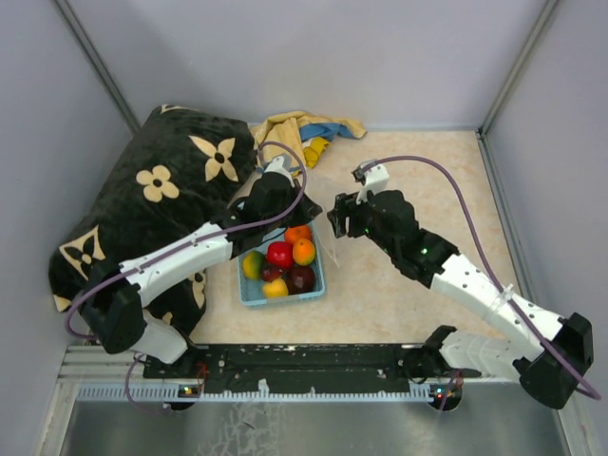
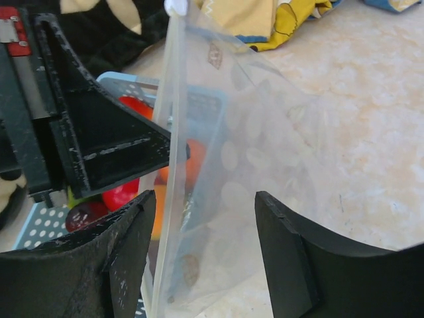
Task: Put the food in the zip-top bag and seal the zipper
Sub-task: Open the zipper of the food storage bag.
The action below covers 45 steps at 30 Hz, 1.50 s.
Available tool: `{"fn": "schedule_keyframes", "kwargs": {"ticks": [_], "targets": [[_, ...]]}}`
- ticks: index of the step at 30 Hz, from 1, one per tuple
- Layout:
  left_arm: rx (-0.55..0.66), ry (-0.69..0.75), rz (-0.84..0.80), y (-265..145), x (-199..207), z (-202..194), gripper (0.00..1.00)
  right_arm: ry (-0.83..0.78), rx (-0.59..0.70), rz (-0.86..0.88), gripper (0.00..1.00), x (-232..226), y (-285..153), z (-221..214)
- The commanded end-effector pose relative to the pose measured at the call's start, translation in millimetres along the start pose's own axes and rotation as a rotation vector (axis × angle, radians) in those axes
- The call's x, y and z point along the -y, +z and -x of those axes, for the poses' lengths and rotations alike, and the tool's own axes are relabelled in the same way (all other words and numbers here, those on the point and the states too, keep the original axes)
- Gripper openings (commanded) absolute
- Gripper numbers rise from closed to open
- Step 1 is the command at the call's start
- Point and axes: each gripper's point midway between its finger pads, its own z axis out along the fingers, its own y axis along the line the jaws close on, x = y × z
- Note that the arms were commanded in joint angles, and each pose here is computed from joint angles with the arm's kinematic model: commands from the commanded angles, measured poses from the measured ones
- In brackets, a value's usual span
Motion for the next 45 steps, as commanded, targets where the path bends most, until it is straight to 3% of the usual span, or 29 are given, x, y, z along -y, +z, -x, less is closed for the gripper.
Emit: {"fn": "schedule_keyframes", "kwargs": {"ticks": [1,10,18,26,32,39,45], "targets": [[0.066,-0.006,-0.033,-0.2,19.3,20.2,0.00,-0.020,0.056,-0.045,0.63,3.2,3.0,22.8],[0.060,0.003,-0.053,0.5,28.4,18.3,0.00,-0.047,0.008,-0.020,0.67,-3.6,16.0,5.6],[0.048,0.001,-0.069,-5.4,31.0,13.5,0.00,-0.131,0.011,-0.253,0.58,40.7,20.6,-1.0],[0.021,0.011,-0.069,-6.1,27.7,4.2,0.00,-0.153,0.042,-0.215,0.48,32.6,30.9,5.9],[0.004,0.030,-0.054,-9.8,23.8,0.5,0.00,-0.215,0.041,-0.285,0.37,45.4,32.2,7.9],[-0.001,0.058,0.010,-16.8,7.0,-2.5,0.00,-0.328,0.076,-0.366,0.03,63.1,16.2,24.6],[0.012,0.095,0.081,-22.8,-12.7,-3.3,0.00,-0.374,0.081,-0.447,0.00,78.0,7.9,27.5]]}}
